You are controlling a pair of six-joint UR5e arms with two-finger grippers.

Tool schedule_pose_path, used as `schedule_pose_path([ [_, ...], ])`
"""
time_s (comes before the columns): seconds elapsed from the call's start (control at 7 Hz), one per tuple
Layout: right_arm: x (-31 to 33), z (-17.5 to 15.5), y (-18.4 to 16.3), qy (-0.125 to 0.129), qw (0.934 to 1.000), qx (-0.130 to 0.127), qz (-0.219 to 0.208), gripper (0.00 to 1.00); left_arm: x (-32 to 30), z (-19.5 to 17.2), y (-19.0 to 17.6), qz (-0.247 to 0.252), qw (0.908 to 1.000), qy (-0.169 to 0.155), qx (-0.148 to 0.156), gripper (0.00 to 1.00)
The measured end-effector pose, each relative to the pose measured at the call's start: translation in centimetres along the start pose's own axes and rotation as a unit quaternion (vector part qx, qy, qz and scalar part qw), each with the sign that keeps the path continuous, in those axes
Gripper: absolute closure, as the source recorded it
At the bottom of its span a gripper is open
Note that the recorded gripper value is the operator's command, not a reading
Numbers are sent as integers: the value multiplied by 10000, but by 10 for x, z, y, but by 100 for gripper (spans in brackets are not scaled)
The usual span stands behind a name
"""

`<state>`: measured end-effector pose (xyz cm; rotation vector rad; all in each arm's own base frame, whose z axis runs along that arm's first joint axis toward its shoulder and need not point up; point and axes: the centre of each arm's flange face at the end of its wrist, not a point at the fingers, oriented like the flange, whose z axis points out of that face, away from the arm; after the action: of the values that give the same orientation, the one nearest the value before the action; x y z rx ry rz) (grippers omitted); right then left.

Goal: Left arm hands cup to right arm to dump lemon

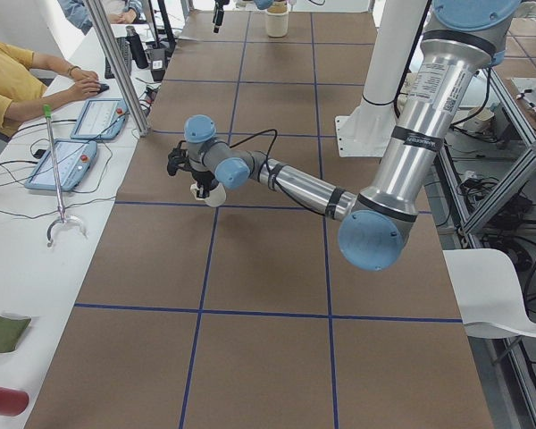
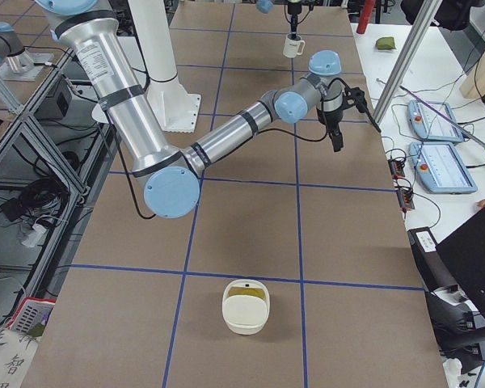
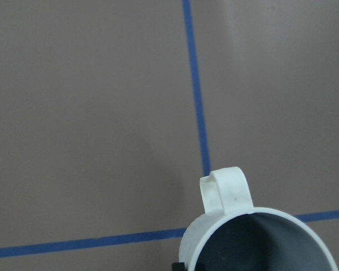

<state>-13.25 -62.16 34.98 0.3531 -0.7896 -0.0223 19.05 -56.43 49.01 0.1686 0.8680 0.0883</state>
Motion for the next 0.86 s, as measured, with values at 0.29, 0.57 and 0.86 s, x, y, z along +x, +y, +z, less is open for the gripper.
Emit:
schedule_pose_path([
  [0.29, 68, -9, 8, 145, 9994, -300, 31, 0, -37, 10, 36, 87, 9999, -85, -97, 100],
  [0.57, 118, -28, 10, 306, 9978, -568, -172, 0, -53, 16, 50, 98, 9997, -200, -53, 86],
  [0.86, 151, -35, 24, 299, 9970, -706, -41, 0, -60, 20, 54, 87, 9995, -285, -38, 0],
])
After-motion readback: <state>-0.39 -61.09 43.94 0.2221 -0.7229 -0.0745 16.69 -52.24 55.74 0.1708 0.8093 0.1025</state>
